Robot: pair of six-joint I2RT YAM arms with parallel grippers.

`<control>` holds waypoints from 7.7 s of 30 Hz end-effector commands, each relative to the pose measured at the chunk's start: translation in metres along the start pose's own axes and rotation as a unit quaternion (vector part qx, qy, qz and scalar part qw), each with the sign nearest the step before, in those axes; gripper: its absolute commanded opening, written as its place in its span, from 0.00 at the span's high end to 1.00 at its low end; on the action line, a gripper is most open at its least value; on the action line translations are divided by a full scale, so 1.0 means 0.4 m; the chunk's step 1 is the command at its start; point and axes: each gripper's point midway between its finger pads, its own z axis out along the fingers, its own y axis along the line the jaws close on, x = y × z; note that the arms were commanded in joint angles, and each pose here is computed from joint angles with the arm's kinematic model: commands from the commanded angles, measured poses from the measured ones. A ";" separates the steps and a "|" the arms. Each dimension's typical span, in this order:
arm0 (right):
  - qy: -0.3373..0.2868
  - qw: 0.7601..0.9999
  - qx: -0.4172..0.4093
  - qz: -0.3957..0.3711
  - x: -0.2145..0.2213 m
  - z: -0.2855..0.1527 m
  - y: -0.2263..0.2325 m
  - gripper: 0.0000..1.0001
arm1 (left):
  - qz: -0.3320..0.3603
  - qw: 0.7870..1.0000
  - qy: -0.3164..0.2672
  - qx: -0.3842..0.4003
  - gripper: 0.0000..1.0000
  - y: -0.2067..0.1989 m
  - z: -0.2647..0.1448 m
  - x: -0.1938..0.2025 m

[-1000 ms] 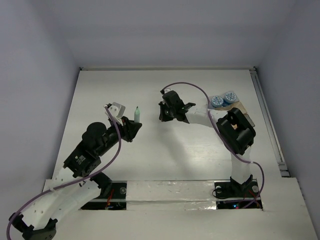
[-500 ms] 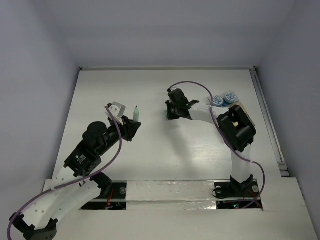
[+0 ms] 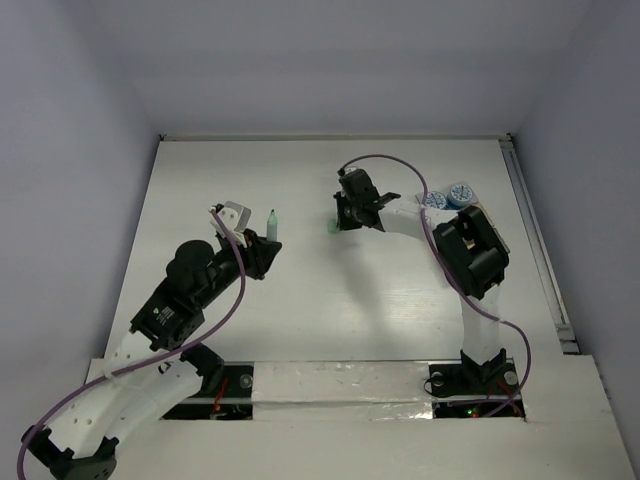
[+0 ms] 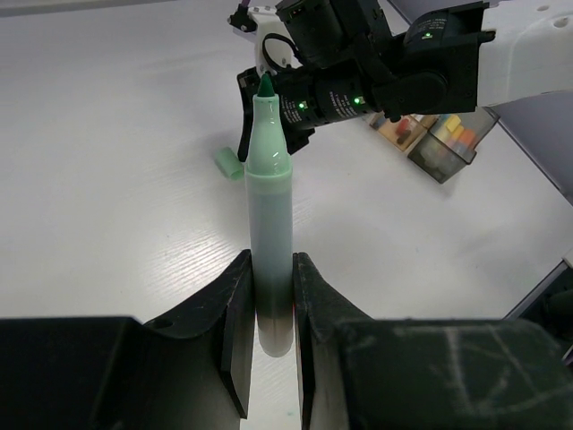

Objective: Sort the stationery into containers
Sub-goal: Pick up the pen cap from the center of the board, then close the pen cap on the pen.

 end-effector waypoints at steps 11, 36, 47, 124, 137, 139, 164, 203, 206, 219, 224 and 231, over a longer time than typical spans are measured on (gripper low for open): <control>-0.037 0.999 0.027 -0.009 -0.064 -0.038 -0.018 0.85 | 0.004 0.999 -0.030 0.013 1.00 -0.007 0.001 -0.037; -0.001 0.999 0.041 0.001 -0.072 0.025 0.014 0.38 | 0.008 0.999 -0.042 0.016 1.00 0.000 -0.010 -0.054; 0.022 0.996 0.078 -0.024 -0.025 0.039 0.026 0.49 | 0.008 0.999 -0.047 0.021 1.00 -0.003 -0.016 -0.059; -0.041 0.998 0.019 -0.046 -0.145 -0.071 0.102 1.00 | -0.009 0.998 -0.019 0.061 1.00 -0.036 0.002 -0.024; -0.311 0.924 -0.199 0.093 -0.378 -0.579 0.272 1.00 | -0.027 0.994 0.027 0.101 1.00 -0.066 0.044 0.023; -0.327 0.911 -0.231 0.098 -0.381 -0.627 0.321 1.00 | -0.027 0.994 0.031 0.097 1.00 -0.062 0.048 0.028; -0.341 0.886 -0.307 0.068 -0.319 -0.692 0.526 1.00 | -0.021 0.998 0.018 0.049 1.00 -0.014 0.054 0.013; -0.334 0.865 -0.367 0.077 -0.164 -0.687 0.592 1.00 | -0.035 0.996 -0.050 0.059 1.00 -0.035 0.022 -0.097; -0.297 0.874 -0.378 0.066 -0.110 -0.668 0.602 1.00 | -0.029 0.996 -0.061 0.062 1.00 -0.045 0.016 -0.134; -0.148 0.911 -0.384 0.038 0.231 -0.556 0.626 1.00 | -0.012 0.990 -0.124 0.066 1.00 -0.079 0.006 -0.305; -0.111 0.917 -0.379 0.048 0.322 -0.525 0.622 1.00 | -0.006 0.989 -0.133 0.066 1.00 -0.085 0.012 -0.342; -0.074 0.918 -0.387 0.050 0.414 -0.518 0.649 1.00 | -0.008 0.989 -0.133 0.069 1.00 -0.093 0.028 -0.368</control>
